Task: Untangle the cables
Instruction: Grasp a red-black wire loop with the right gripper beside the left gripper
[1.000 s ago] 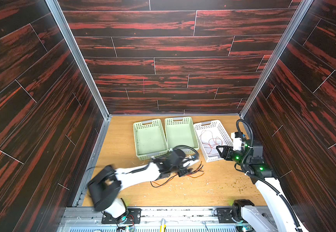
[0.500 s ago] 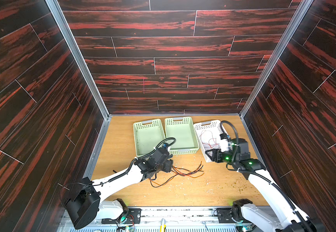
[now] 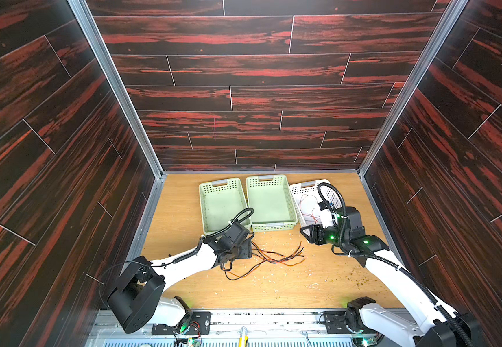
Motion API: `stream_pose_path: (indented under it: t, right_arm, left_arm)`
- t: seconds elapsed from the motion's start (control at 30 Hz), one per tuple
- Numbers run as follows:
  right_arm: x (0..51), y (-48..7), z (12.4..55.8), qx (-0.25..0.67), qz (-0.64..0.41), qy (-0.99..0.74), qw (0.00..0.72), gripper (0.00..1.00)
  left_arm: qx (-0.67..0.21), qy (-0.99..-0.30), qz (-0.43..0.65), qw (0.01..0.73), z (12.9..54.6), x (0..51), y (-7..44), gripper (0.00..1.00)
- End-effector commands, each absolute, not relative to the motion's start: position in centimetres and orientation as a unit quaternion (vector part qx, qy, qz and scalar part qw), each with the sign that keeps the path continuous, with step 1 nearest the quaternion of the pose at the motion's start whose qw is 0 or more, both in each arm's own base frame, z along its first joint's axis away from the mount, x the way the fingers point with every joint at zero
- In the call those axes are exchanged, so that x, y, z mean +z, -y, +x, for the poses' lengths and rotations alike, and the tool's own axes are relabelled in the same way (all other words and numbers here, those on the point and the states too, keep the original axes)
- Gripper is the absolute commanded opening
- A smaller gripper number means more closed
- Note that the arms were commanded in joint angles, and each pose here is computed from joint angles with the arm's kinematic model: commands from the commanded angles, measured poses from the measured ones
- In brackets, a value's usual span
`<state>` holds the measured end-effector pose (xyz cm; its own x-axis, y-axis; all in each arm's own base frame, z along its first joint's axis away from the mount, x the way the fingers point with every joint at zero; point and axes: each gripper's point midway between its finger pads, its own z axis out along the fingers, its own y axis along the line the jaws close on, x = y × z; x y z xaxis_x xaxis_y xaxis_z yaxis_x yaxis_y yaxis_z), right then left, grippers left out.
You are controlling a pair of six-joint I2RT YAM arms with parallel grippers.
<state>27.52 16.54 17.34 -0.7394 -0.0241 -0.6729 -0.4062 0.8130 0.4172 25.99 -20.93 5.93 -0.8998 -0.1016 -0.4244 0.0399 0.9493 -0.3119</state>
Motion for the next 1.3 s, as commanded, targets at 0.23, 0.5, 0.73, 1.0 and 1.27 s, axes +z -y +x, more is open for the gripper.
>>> stream_pose_path:
  t: [0.23, 0.5, 0.73, 1.0, 1.27]
  right_arm:
    - [17.5, -17.3, 28.6, 0.283, -0.13, -0.886, 0.344, 0.62]
    - [17.5, -17.3, 28.6, 0.278, -0.141, -0.884, 0.348, 0.62]
    - [17.3, -18.0, 28.9, 0.287, -0.156, -0.88, 0.346, 0.61]
    - [18.6, -21.1, 27.7, 0.358, -0.217, -0.839, 0.347, 0.61]
    - [19.6, -25.2, 25.2, 0.429, -0.3, -0.779, 0.344, 0.66]
  left_arm:
    - [-0.166, -0.965, -0.062, 0.193, 27.1, 3.6, 21.8, 0.68]
    - [-0.168, -0.966, -0.045, 0.189, 27.8, 3.1, 22.5, 0.4]
    - [-0.169, -0.962, -0.016, 0.214, 27.8, 5.2, 22.2, 0.1]
    - [-0.221, -0.931, 0.047, 0.288, 28.7, 11.2, 23.6, 0.0]
    - [-0.289, -0.888, 0.129, 0.334, 28.5, 17.3, 26.2, 0.0]
